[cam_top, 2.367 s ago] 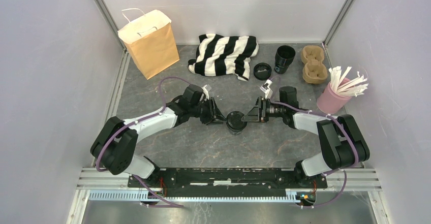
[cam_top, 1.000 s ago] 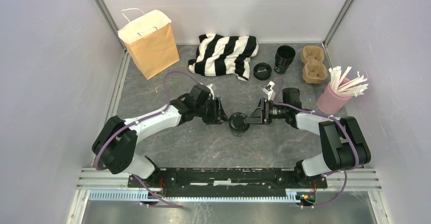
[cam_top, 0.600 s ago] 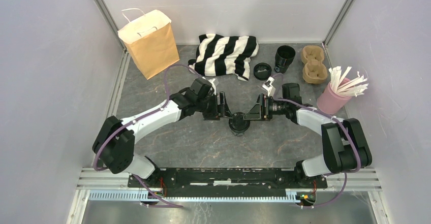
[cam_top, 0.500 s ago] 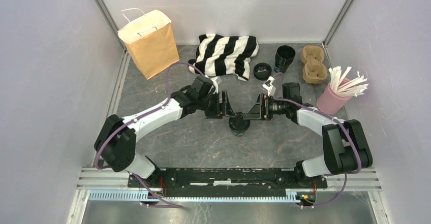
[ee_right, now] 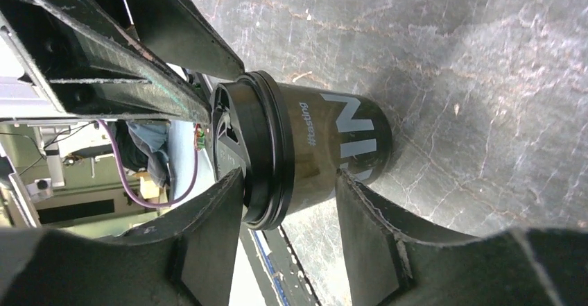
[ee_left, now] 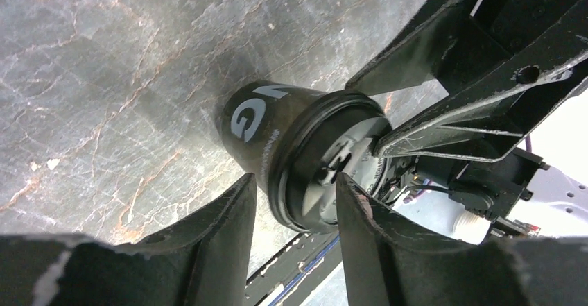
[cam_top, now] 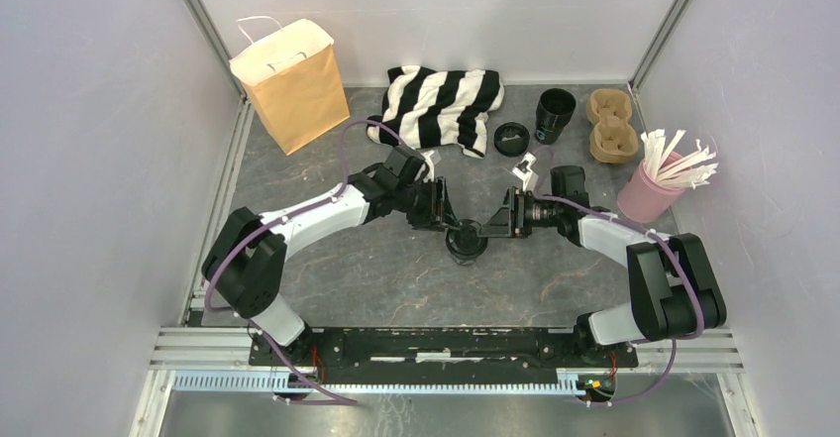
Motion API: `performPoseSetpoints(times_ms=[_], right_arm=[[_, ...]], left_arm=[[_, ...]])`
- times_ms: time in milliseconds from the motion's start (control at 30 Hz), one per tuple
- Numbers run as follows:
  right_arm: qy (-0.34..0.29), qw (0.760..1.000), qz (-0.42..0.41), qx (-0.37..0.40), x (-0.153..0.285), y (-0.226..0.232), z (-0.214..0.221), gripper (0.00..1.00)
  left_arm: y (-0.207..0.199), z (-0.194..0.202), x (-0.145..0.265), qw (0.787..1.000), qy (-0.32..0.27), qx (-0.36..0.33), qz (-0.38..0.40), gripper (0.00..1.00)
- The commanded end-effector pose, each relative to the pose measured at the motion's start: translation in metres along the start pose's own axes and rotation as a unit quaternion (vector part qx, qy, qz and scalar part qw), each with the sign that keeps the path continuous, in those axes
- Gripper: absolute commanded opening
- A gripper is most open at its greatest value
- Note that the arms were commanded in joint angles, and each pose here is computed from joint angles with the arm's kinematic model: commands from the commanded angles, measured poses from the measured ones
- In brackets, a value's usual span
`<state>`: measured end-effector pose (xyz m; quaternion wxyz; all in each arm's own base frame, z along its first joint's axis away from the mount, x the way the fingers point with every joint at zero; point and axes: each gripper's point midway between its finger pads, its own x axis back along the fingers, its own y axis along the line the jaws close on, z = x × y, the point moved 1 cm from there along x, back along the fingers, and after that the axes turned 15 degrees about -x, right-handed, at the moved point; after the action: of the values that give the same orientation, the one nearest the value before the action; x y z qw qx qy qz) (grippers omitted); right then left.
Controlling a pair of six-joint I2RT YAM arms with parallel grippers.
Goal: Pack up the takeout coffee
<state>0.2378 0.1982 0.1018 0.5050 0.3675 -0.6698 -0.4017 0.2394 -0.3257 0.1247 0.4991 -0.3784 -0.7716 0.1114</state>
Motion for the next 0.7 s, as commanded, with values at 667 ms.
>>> performPoseSetpoints(times_ms=[667], right_arm=[[-0.01,1.0,0.024,-0.001,-0.007,-0.036,0.018,0.54]], left_arm=[[0.013,0.042,0.01,0.999,-0.037,0.0,0.017,0.54]])
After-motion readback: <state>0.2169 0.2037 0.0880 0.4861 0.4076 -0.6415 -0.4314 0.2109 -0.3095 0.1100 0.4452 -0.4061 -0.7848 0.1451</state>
